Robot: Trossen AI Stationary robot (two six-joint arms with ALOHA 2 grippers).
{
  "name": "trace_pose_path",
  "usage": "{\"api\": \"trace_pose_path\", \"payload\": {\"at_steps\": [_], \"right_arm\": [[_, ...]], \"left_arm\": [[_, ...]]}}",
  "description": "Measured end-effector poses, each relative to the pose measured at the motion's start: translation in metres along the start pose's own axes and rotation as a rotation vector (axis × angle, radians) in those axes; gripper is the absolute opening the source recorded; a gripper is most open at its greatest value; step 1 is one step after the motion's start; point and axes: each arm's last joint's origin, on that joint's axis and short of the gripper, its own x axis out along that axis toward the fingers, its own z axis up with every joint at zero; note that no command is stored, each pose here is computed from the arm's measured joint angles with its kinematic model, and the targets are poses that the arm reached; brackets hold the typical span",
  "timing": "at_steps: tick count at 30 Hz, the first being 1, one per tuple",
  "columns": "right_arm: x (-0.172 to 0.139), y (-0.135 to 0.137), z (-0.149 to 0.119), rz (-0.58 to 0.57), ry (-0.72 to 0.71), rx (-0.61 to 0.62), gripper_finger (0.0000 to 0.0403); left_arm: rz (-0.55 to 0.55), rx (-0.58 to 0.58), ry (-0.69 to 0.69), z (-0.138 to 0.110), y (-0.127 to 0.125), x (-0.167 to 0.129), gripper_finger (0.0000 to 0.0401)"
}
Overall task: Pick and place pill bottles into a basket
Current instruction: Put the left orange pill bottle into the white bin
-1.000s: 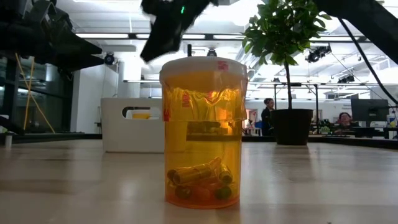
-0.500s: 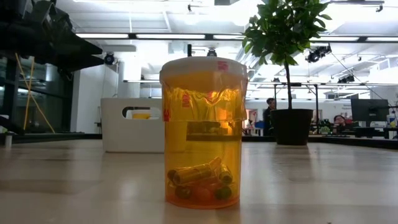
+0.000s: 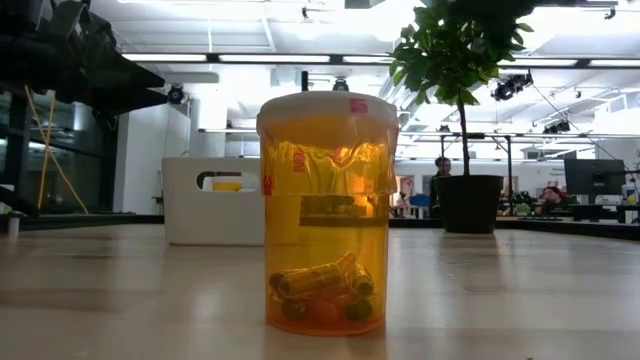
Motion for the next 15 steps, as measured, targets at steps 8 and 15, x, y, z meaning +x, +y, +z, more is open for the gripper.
{"api": "trace_pose_path", "payload": {"at_steps": [8,15], "right_arm": [[-0.029,-0.021,-0.083,0.003,-0.138,0.078,0.0002],[-0.039,-0.032,-0.123,-0.032,-0.196,0.16,0.0001]], "left_arm": [[0.001,0.0,-0.001,0.0,0.0,0.0,0.0204],[0.001,0.0,-0.001,0.0,0.0,0.0,0.0204]]}}
